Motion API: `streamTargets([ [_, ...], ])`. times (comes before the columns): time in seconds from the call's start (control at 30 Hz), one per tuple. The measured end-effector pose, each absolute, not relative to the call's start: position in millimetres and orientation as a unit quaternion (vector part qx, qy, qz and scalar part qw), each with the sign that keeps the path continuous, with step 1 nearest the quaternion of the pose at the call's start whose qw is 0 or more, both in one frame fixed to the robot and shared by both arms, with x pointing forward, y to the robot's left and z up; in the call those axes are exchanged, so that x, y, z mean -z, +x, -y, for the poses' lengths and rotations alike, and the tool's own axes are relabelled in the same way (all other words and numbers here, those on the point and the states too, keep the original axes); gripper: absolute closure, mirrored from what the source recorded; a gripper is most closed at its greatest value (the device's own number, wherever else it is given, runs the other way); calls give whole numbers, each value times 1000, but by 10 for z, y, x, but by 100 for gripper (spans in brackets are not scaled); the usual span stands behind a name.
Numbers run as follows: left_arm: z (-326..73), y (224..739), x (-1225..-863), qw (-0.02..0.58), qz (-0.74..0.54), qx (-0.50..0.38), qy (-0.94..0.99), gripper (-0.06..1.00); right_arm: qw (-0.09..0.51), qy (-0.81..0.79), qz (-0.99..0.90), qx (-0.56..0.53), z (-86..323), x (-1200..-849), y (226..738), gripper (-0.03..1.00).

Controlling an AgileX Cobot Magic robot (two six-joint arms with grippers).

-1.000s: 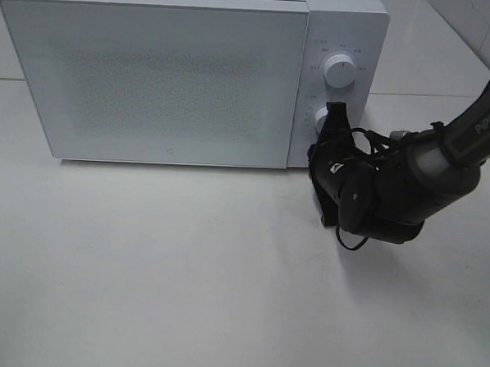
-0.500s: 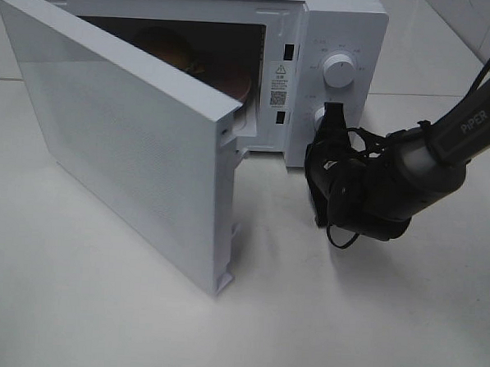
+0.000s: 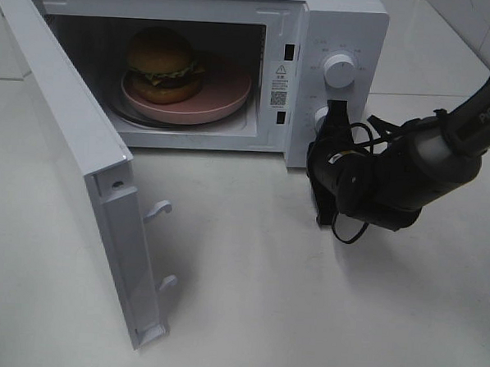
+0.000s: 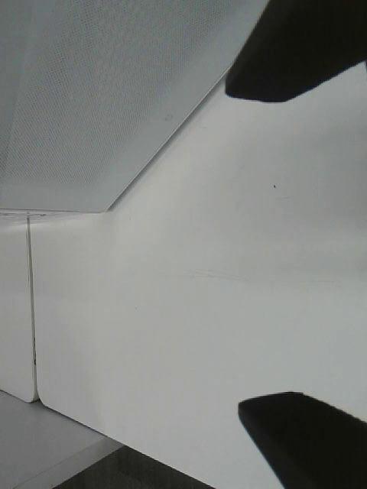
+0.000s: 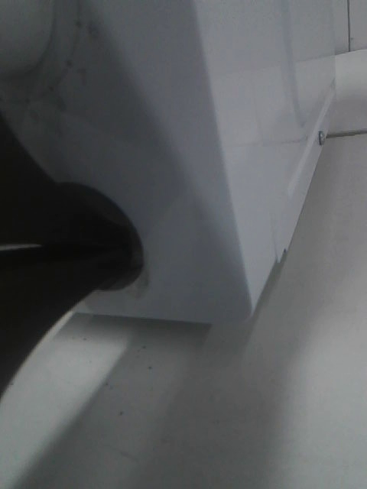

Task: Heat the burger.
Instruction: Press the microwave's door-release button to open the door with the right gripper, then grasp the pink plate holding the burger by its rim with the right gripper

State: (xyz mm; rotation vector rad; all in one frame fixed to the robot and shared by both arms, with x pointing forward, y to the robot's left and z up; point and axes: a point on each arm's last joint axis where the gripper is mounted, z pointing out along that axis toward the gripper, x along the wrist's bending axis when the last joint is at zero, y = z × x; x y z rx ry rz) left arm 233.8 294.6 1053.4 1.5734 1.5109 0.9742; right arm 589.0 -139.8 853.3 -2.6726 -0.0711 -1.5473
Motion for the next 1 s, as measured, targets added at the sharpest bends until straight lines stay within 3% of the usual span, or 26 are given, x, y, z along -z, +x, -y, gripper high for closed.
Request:
streamTargets([
  [0.53, -2946, 2338, -10534, 367, -588, -379, 613, -3, 34, -885, 119, 449, 1416, -8690, 5687, 96],
  [1.0, -2946, 2338, -10534, 367, -588, -379, 613, -3, 19, -862, 292, 414, 1482, -9202, 5311, 96],
])
